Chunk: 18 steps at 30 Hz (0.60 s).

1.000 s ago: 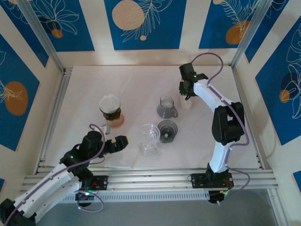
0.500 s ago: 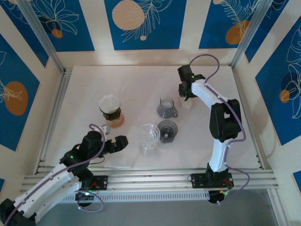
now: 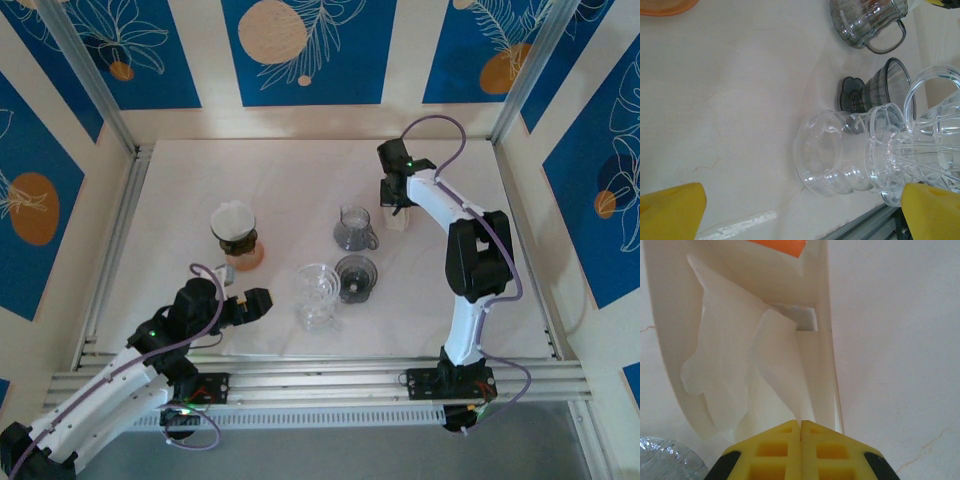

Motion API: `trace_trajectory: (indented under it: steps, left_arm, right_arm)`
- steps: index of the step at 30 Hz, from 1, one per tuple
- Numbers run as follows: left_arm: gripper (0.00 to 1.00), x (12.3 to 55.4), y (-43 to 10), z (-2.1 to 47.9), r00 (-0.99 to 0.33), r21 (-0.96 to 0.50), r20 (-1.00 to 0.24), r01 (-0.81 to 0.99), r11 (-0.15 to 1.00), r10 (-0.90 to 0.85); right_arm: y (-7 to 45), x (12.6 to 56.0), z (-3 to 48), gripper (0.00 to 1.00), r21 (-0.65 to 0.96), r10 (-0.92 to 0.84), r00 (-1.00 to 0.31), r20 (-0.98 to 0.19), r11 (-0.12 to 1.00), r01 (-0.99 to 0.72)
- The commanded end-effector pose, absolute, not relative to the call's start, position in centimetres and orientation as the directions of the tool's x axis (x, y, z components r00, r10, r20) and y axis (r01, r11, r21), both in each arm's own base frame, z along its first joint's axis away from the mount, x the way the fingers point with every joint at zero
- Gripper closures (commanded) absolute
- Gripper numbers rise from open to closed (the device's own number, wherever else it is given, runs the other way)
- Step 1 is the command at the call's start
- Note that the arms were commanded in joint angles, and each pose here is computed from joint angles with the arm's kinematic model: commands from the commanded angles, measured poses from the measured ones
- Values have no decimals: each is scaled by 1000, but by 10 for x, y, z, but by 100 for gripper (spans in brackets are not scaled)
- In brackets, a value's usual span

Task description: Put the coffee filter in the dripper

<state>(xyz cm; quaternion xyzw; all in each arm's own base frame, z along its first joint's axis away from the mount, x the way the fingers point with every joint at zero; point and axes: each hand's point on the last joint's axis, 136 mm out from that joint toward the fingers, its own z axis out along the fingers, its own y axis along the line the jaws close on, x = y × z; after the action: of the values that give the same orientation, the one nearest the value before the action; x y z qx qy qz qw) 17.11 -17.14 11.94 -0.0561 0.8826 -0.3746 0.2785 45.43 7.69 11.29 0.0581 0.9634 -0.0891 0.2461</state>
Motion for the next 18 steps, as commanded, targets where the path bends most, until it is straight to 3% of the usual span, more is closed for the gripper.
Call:
trace_trajectory:
  steps: [1,18]
  left_arm:
    - [0,167,-176,124,-841,-700,-459,144,700,-285]
    - [0,164,-175,132,-832,-709,-475,169,684,-286]
  right_arm:
    - [77,447,142,100,-135,68,-836,-544,977,167]
    - [89,361,216,100,-58,74,-752,-655,987,148]
